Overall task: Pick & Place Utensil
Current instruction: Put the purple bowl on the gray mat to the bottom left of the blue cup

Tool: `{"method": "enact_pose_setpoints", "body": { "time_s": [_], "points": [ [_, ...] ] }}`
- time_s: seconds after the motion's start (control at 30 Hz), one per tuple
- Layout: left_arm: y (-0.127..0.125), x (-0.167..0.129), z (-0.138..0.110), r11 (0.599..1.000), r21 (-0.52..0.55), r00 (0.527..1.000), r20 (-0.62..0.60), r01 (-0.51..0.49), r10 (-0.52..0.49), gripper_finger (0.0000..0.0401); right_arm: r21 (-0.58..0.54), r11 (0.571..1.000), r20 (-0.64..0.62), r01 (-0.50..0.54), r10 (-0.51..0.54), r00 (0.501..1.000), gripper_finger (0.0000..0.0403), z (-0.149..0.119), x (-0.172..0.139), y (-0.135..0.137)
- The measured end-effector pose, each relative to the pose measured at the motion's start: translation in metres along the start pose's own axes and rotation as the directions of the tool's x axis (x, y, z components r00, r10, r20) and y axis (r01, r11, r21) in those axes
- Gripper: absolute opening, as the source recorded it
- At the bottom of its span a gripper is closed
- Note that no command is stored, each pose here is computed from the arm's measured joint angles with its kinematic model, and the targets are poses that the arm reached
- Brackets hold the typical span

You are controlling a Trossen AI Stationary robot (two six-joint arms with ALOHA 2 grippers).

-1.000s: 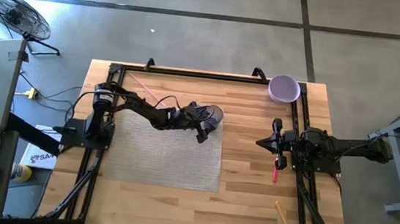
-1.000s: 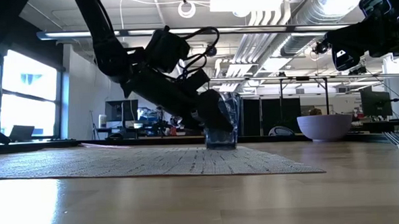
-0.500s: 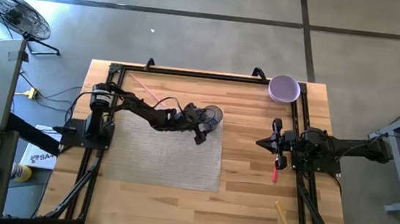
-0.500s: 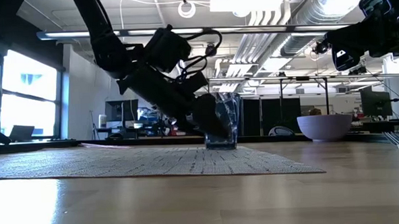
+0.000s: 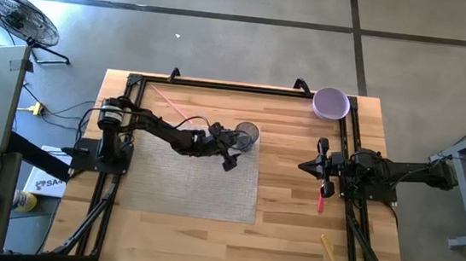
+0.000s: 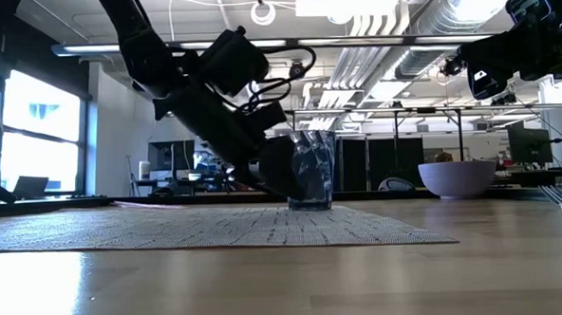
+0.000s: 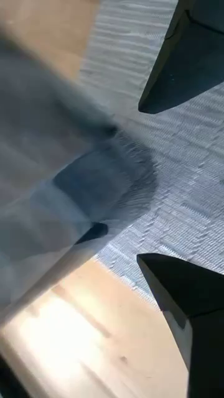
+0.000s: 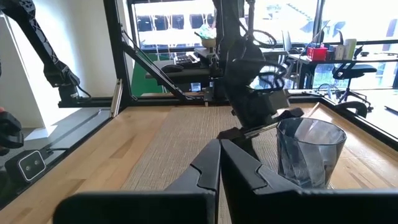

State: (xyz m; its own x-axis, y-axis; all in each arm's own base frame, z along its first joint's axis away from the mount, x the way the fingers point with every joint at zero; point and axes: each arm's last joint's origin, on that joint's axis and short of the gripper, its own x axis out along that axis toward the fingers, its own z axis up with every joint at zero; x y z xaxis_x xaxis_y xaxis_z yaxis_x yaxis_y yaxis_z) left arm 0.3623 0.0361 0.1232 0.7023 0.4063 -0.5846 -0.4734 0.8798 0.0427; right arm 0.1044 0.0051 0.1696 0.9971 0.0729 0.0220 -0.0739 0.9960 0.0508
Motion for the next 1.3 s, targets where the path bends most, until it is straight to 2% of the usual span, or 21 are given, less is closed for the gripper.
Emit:
{"method": "enact_pose_setpoints", "body": {
  "time_s": [0.27,0.67,0.8,0.97,1.1,1.3],
  "points": [
    [-0.003,-0.02,0.002,0.995,0.016,0.994,-0.046,-0.102,0.102,0.038,0.0,1.0,-0.001,0.0,0.0,1.0,0.0008,0.0,0.0,0.0],
    [-0.03,-0.072,0.012,0.993,0.04,0.994,-0.005,-0.111,0.111,0.038,0.0,1.0,-0.001,0.0,0.0,1.0,0.0006,0.0,0.0,0.0],
    [-0.036,-0.084,0.007,0.99,0.003,0.989,-0.023,-0.143,0.143,0.038,0.0,1.0,-0.001,0.0,0.0,1.0,0.0006,0.0,0.0,0.0],
    [-0.03,-0.093,0.005,0.973,-0.098,0.977,-0.057,-0.21,0.205,0.038,0.0,1.0,-0.001,0.0,0.0,1.0,0.0007,0.0,0.0,0.0],
    [-0.023,-0.102,0.005,0.948,-0.172,0.963,-0.077,-0.266,0.257,0.0371,0.0,1.0,0.0,0.0,0.0,1.0,0.0008,0.0,0.0,0.0],
    [-0.008,-0.123,0.002,0.904,-0.21,0.927,-0.137,-0.372,0.349,0.034,0.0,1.0,-0.001,0.0,0.0,1.0,0.0007,0.0,0.0,0.0]
  ]
}}
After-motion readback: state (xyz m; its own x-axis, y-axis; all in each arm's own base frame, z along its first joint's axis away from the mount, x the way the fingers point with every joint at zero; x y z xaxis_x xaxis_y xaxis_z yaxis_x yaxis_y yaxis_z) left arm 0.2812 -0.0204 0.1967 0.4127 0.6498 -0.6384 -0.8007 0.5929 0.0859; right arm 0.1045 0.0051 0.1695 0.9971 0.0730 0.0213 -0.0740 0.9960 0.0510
